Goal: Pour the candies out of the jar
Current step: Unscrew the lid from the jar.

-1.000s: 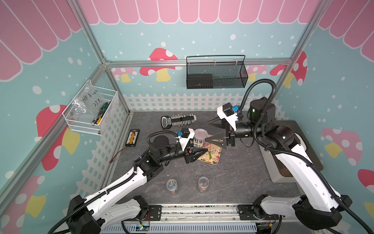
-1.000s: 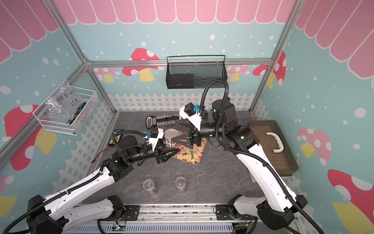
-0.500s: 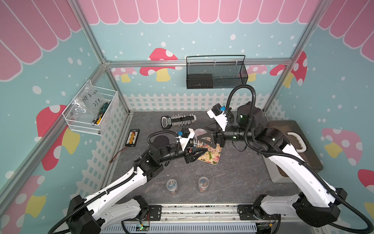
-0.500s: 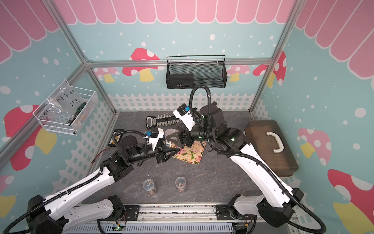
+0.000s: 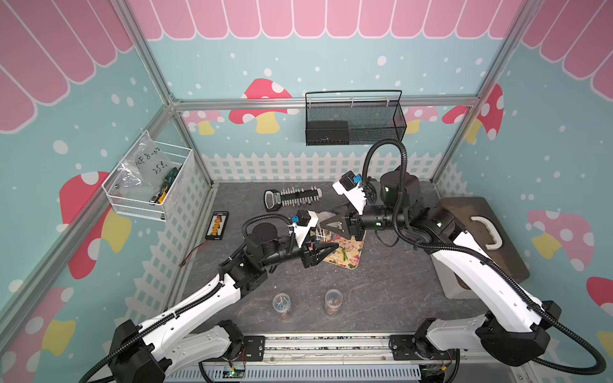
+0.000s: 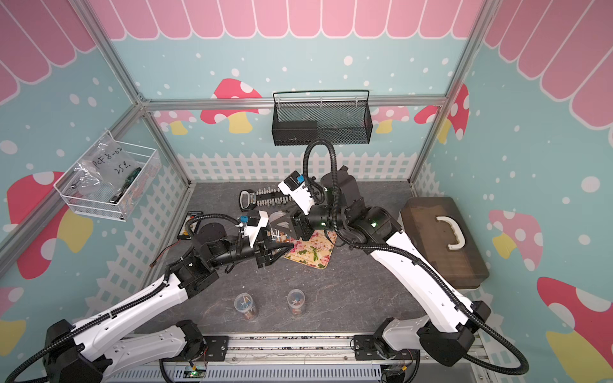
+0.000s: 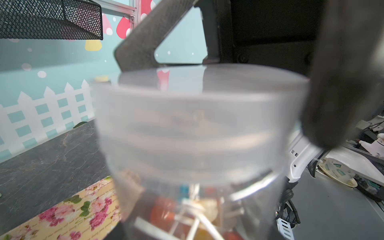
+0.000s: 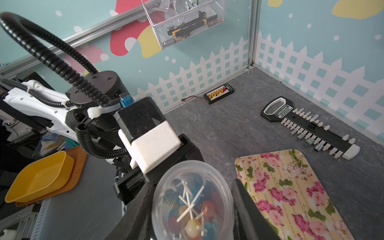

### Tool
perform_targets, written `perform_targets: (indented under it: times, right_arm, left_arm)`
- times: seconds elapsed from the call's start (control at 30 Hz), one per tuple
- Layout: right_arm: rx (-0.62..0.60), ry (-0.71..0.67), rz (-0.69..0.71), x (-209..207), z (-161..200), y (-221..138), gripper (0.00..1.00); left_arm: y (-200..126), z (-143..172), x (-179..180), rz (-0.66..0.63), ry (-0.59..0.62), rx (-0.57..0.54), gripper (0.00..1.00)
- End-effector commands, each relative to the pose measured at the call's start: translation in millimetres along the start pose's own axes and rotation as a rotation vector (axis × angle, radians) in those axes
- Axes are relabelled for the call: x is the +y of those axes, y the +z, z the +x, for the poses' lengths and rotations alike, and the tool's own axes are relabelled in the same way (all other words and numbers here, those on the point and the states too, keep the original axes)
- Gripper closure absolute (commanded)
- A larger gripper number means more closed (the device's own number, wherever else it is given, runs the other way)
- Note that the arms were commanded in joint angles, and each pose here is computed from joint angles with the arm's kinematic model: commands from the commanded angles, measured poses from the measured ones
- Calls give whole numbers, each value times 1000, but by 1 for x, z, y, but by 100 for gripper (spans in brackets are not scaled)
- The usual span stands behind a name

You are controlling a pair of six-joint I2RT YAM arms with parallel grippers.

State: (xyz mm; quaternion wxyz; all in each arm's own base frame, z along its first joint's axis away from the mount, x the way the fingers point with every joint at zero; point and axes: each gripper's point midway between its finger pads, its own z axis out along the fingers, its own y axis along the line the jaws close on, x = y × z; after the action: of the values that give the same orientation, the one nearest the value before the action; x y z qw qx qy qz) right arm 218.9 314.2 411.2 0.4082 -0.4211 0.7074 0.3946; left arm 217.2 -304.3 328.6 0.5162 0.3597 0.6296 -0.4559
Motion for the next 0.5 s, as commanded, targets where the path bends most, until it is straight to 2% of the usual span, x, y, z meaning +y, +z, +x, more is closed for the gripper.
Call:
perform_targets:
  times: [0.0, 0.13, 0.2, 0.47]
  right_arm:
    - [-11, -165, -122, 25, -9, -8, 69]
    - [-100, -443, -346, 63, -14, -31, 68]
    - [-136, -500, -390, 68, -20, -39, 69]
    - [-112, -474, -405, 51, -23, -30, 66]
  left_arm:
    - [-3, -7, -6, 19, 23, -20, 60]
    - [-4, -9, -9, 32, 24, -22, 60]
    - [-4, -9, -11, 42, 23, -18, 60]
    - [-8, -9, -13, 46, 14, -28, 60]
